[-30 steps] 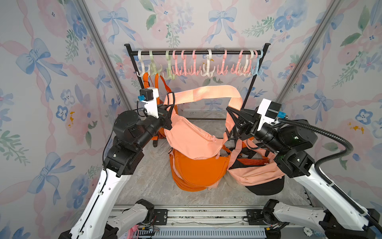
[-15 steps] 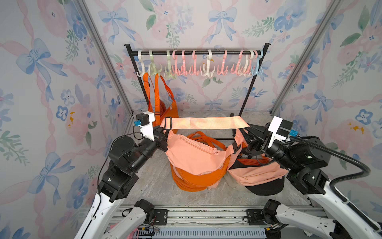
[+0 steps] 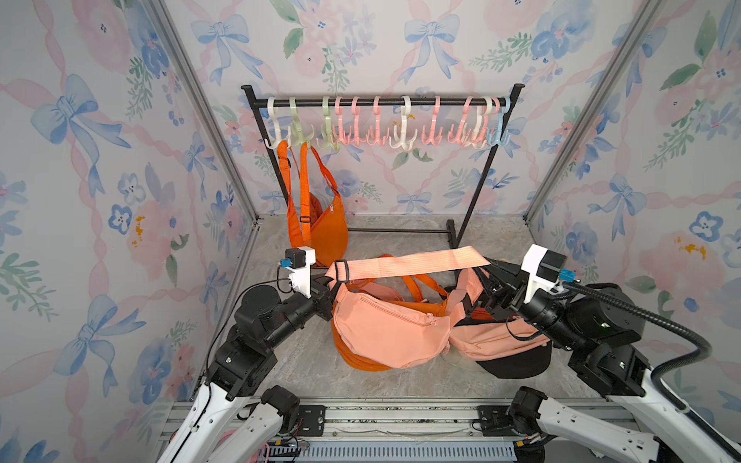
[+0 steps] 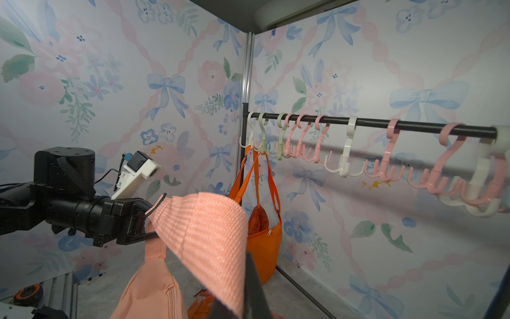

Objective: Take the bag off the hook
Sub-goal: Place the bag inside the bag.

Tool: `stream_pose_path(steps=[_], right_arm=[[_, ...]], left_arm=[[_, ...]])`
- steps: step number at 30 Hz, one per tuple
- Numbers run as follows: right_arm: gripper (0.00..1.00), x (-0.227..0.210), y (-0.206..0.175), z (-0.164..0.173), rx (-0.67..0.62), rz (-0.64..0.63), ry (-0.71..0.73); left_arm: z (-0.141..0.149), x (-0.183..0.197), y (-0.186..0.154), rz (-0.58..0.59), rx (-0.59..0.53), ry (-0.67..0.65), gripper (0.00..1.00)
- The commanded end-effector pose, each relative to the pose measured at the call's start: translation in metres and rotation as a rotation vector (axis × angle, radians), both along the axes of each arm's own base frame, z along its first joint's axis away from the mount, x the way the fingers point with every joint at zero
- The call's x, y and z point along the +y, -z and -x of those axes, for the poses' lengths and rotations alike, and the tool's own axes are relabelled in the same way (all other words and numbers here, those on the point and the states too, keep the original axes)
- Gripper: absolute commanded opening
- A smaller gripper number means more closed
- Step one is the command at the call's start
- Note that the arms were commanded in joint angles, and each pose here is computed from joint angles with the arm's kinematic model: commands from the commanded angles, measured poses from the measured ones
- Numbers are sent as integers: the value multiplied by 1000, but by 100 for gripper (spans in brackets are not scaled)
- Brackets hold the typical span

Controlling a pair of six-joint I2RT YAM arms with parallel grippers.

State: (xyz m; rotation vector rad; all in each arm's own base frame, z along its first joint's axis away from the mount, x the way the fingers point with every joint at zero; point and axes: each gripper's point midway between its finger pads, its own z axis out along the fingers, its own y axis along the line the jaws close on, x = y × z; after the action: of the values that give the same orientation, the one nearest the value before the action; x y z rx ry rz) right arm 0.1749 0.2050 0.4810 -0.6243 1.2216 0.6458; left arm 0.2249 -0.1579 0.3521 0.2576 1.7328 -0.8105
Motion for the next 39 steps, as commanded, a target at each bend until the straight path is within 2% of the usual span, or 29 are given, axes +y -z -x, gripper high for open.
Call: stream_pose_path(steps=[1, 7, 16, 26, 30, 35, 39], right_arm=[[0, -14, 19, -23, 47, 4, 155], [0, -4, 72, -60, 142, 62, 245], [0, -17, 132, -129, 353, 29, 337], [0, -6, 164, -169, 409, 32, 357], [6, -3, 177, -187, 427, 24, 354], [12, -7, 200, -210, 470, 21, 398], [23, -11, 221, -224, 500, 21, 430]], left_arm=[[-6, 2, 27, 0, 74, -32, 0], [-21, -1, 85, -17, 179, -74, 0], [-40, 0, 131, -37, 236, -143, 0], [-69, -8, 145, -32, 261, -187, 0], [-85, -9, 144, -20, 253, -229, 0], [-103, -11, 155, -24, 278, -275, 13], [-113, -18, 170, -43, 310, -278, 28]])
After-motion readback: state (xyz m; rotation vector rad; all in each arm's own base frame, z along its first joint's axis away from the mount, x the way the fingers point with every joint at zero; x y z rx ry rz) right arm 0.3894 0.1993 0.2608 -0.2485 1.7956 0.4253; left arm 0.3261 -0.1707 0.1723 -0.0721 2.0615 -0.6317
